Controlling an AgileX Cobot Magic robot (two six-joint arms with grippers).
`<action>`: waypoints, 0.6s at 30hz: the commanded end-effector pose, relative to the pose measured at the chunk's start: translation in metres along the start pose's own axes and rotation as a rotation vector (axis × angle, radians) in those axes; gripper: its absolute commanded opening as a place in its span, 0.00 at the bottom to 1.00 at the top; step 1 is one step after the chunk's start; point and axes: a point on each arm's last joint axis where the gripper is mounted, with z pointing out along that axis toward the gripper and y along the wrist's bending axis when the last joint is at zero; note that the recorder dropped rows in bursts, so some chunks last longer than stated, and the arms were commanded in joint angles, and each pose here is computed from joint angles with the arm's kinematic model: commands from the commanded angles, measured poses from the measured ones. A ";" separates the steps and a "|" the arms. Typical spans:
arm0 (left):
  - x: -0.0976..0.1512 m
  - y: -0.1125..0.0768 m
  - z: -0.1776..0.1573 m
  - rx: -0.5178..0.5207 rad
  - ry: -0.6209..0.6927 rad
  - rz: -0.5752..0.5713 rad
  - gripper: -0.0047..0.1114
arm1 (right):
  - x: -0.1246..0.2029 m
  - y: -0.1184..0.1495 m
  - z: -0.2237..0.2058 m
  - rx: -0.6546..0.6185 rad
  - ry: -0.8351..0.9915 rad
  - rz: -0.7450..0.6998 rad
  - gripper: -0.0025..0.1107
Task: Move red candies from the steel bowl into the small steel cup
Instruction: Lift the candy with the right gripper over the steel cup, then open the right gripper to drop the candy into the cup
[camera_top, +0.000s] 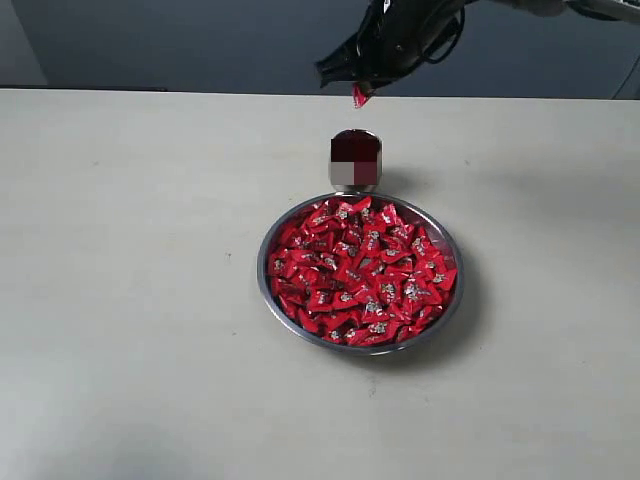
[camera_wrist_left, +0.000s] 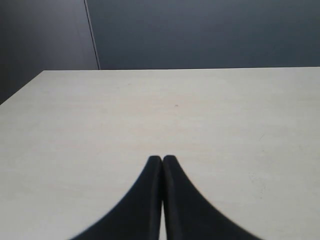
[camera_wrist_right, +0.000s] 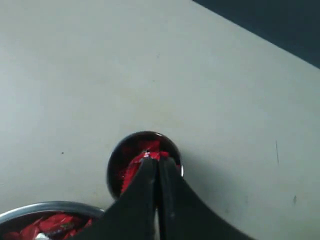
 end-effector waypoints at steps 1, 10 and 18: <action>0.001 0.000 0.000 -0.001 -0.002 -0.002 0.04 | 0.000 -0.009 0.018 0.013 0.048 0.014 0.01; 0.001 0.000 0.000 -0.001 -0.002 -0.002 0.04 | 0.011 -0.005 0.048 -0.016 0.101 0.030 0.01; 0.001 0.000 0.000 -0.001 -0.002 -0.002 0.04 | 0.012 -0.004 0.056 -0.016 0.091 0.025 0.01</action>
